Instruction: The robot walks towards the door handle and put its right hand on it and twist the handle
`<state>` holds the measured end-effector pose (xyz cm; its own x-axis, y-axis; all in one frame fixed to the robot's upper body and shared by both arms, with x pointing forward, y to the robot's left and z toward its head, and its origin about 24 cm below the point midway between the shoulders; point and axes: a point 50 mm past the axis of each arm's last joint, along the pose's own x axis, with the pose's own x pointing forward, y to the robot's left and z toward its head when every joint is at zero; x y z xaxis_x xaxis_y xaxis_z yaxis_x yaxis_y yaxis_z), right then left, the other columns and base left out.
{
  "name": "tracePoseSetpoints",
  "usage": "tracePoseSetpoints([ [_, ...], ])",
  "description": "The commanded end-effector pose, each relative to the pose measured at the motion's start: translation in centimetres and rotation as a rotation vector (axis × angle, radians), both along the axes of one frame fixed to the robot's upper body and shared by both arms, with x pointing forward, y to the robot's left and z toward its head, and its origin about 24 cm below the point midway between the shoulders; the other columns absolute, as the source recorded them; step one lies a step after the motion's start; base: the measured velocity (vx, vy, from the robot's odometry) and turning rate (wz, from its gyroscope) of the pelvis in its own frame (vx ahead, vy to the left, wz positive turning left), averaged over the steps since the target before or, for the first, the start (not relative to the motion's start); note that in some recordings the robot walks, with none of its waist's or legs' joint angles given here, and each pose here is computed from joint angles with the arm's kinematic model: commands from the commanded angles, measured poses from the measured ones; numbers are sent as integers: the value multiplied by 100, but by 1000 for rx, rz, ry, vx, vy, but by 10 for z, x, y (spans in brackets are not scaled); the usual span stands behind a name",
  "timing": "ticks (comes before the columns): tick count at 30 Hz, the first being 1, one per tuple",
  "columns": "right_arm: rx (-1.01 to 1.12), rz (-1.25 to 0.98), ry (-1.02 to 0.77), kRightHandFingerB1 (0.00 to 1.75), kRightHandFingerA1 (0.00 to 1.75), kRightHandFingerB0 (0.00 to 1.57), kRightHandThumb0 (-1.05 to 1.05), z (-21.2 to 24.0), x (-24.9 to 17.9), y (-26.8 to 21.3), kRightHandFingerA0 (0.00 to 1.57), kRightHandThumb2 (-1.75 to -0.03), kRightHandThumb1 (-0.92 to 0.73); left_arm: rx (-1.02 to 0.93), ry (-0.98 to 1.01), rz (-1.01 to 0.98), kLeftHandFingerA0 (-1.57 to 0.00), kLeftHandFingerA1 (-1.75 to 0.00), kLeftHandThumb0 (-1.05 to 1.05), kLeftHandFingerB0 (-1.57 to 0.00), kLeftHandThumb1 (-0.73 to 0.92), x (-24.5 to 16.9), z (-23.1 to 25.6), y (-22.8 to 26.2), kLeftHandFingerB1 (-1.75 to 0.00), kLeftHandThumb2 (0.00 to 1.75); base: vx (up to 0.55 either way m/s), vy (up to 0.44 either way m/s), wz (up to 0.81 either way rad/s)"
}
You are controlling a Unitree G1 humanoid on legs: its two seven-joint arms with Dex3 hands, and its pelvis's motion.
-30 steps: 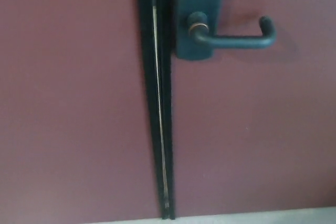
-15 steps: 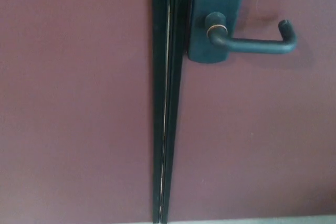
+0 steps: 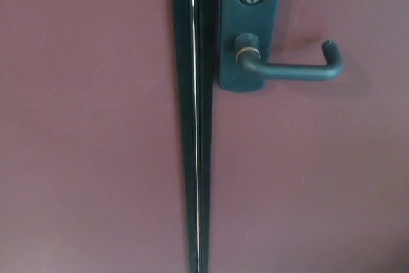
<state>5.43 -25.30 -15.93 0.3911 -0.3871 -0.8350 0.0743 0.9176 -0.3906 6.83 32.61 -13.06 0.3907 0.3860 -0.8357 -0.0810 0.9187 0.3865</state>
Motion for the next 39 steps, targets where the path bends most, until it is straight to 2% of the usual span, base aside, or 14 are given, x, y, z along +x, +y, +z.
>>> tracePoseSetpoints([
  [1, 9, -15, -2, 37, 45, 45, -28, 0, -2, -1, 69, -57, -57, 3, 11, -12, -66, -47, -24, -51, 58, -3, 0, 1, -41, 58, -37, -110, 13],
  [12, 10, -27, 4, 37, 47, 44, -28, -1, 0, 0, 72, -58, -58, -2, 7, 1, -66, -46, -24, -51, 58, -2, 0, 0, -41, 58, 80, -162, 5],
  [15, 14, -13, -7, 37, 45, 46, -27, 0, 1, 0, 66, -57, -57, 3, 9, -7, -67, -47, -24, -51, 58, -1, 0, 1, -41, 58, 182, -102, -3],
  [20, 23, -24, -13, 37, 47, 47, -27, 0, 1, 1, 72, -57, -58, 11, 14, -16, -68, -47, -24, -51, 58, -2, 0, 2, -41, 58, 59, -11, -5],
  [27, 18, -30, -16, 37, 45, 47, -27, -1, 1, 3, 69, -57, -58, 4, 16, -7, -68, -47, -24, -51, 58, -3, 0, 2, -41, 58, 108, 141, 0],
  [28, 25, -39, -22, 37, 47, 46, -24, -1, -1, 4, 73, -57, -57, 9, 18, -17, -68, -47, -24, -51, 57, -2, 1, 2, -41, 58, 96, 154, 16],
  [35, 28, -44, -18, 37, 48, 45, -23, -1, -2, 4, 76, -57, -57, 5, 14, -14, -69, -48, -24, -52, 58, 0, 1, 3, -41, 58, 71, 24, 4],
  [39, 30, -27, -24, 37, 47, 47, -24, -1, -2, 4, 72, -57, -58, 10, 17, -23, -71, -49, -24, -52, 57, 2, 2, 5, -41, 57, 0, 0, 0],
])
